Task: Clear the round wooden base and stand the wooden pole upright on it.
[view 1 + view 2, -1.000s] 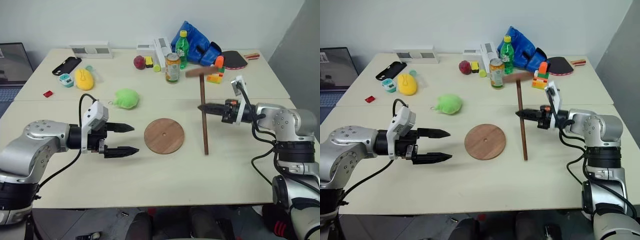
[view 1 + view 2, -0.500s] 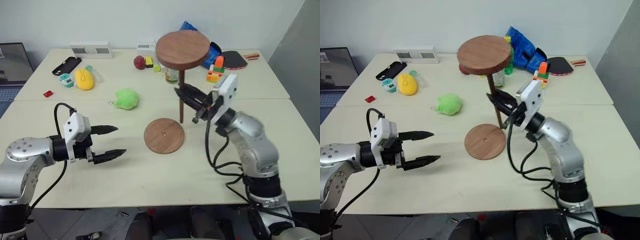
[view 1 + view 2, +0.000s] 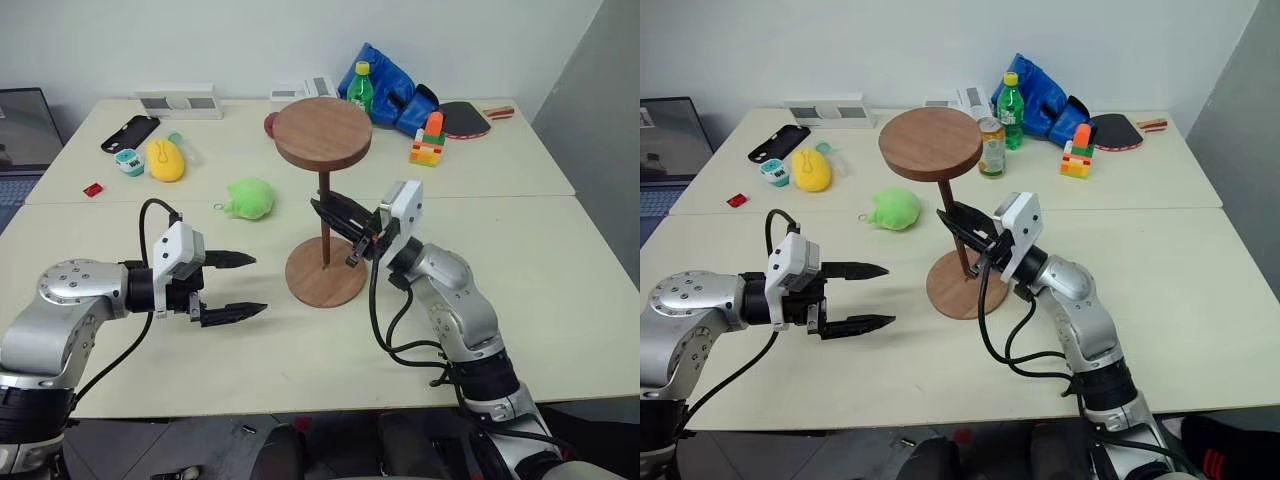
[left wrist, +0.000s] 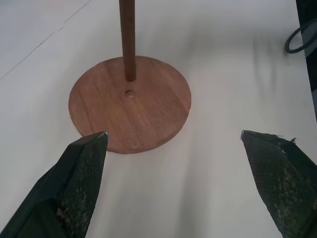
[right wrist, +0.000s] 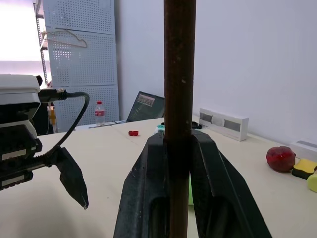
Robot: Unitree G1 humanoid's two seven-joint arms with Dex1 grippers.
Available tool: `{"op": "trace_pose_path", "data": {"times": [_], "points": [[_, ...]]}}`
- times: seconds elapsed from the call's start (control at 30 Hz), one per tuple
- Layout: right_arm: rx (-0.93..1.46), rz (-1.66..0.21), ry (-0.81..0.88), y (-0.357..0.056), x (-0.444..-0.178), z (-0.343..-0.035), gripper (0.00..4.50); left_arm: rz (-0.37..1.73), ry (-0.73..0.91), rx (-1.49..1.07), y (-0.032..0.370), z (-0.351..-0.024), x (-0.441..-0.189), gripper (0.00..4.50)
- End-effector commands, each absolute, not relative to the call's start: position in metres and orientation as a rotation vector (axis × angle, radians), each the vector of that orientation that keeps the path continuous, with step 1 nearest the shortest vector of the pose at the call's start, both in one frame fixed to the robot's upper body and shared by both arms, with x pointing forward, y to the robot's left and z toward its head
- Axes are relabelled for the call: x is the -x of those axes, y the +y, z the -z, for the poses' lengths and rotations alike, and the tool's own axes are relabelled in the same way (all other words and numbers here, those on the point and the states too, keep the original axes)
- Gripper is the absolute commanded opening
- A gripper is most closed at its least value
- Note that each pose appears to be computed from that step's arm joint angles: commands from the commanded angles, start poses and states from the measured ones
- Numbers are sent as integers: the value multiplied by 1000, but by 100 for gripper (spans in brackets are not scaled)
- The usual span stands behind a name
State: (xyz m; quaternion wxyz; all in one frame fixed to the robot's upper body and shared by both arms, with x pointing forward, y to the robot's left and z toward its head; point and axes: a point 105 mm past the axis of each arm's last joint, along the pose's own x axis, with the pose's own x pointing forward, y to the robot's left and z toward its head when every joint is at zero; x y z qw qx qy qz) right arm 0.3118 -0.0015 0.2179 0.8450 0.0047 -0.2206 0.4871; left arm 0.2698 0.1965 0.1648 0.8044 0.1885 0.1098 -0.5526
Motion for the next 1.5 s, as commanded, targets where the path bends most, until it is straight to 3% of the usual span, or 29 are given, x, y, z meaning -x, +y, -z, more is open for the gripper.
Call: {"op": "trace_pose_path", "data": {"times": [0.03, 1.5], "points": [[-13, -1029, -519, 0, -306, -225, 23, 1187, 232, -451, 200, -166, -271, 450], [1, -1008, -481, 5, -320, -203, 23, 1200, 224, -471, 208, -165, -271, 450]]}}
